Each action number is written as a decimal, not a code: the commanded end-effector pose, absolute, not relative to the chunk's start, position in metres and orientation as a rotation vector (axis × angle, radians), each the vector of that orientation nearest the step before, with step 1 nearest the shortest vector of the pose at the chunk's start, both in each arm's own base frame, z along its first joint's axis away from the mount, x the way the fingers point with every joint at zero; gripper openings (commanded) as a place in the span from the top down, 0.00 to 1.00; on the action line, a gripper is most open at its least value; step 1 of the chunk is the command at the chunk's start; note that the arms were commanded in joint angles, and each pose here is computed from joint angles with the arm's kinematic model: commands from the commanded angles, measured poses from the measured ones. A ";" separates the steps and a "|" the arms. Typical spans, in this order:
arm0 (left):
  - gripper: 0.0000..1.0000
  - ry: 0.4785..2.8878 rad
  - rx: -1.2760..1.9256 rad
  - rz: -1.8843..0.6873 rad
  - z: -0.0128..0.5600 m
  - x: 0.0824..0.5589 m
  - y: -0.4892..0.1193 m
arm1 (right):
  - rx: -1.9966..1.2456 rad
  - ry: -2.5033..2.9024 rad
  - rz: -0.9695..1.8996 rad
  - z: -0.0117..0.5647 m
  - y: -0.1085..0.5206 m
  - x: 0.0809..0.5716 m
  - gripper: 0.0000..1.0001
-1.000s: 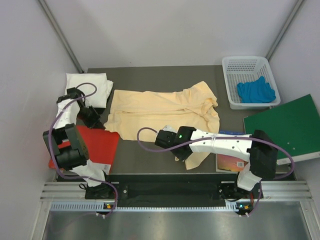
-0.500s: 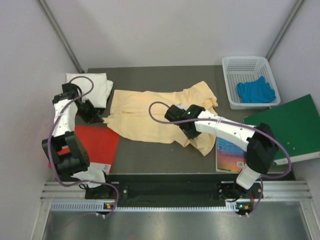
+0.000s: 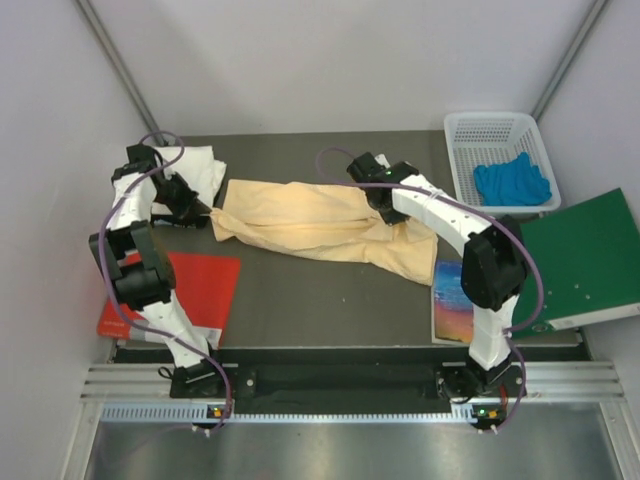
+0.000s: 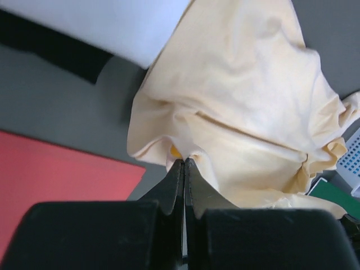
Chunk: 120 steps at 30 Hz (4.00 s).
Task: Fold and stack the t-shirts
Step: Fold the other side of the tshirt into a rectangle, then rotate the tshirt 80 degrees
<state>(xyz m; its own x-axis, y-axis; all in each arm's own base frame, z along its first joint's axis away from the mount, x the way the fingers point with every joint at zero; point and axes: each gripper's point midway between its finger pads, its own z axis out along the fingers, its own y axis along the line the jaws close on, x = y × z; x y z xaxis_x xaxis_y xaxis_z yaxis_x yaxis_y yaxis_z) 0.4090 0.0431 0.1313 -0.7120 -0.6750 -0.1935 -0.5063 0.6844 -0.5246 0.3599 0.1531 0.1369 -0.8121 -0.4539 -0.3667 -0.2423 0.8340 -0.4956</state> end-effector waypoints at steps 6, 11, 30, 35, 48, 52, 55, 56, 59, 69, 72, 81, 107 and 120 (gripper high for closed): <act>1.00 2.507 -0.899 -0.695 0.122 0.464 0.046 | -0.355 2.359 -0.609 0.178 0.142 0.448 1.00; 1.00 2.529 -0.871 -0.707 0.104 0.487 0.039 | -0.355 2.322 -0.617 0.176 0.150 0.476 1.00; 0.01 2.596 -0.689 -0.617 0.091 0.522 0.019 | -0.296 2.209 -0.638 0.166 0.148 0.547 1.00; 0.01 2.622 -0.617 -0.620 0.095 0.517 0.009 | -0.281 2.171 -0.701 0.156 0.146 0.561 0.72; 0.01 2.537 -0.365 -0.663 0.141 0.492 -0.027 | -0.144 2.103 -0.568 0.221 0.143 0.541 0.00; 0.01 2.542 -0.351 -0.645 0.143 0.488 -0.027 | -0.297 2.213 -0.333 0.209 0.173 0.513 0.22; 0.01 2.541 -0.322 -0.628 0.144 0.489 -0.034 | -0.331 2.314 -0.146 0.180 0.195 0.489 1.00; 0.01 2.541 -0.298 -0.609 0.144 0.491 -0.035 | -0.353 2.375 -0.131 0.162 0.195 0.477 1.00; 0.01 2.578 -0.216 -0.555 0.137 0.494 -0.055 | -0.347 2.521 -0.094 0.122 0.195 0.449 1.00; 0.29 2.647 -0.101 -0.484 0.099 0.521 -0.126 | -0.313 2.769 -0.020 0.065 0.189 0.407 1.00; 1.00 2.652 -0.131 -0.451 0.088 0.531 -0.127 | -0.296 2.809 0.008 0.055 0.187 0.405 1.00; 1.00 2.788 -0.165 -0.175 0.044 0.533 -0.099 | -0.221 2.858 -0.066 0.030 0.172 0.437 1.00; 1.00 3.394 0.080 -0.522 0.042 0.283 -0.200 | -0.236 2.278 0.136 0.090 0.218 0.609 1.00; 1.00 3.192 0.324 -0.744 0.104 0.268 -0.261 | -0.209 2.083 0.267 0.183 0.237 0.608 0.99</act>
<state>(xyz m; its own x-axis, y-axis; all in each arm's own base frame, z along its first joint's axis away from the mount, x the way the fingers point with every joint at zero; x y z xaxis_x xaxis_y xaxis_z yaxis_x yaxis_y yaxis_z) 0.2340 -0.2692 0.0529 -0.9262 0.2575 0.2754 0.1242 0.8980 -0.4221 0.6008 0.2278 0.0752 -0.6656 -0.1271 -0.7354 -0.2401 0.9695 0.0497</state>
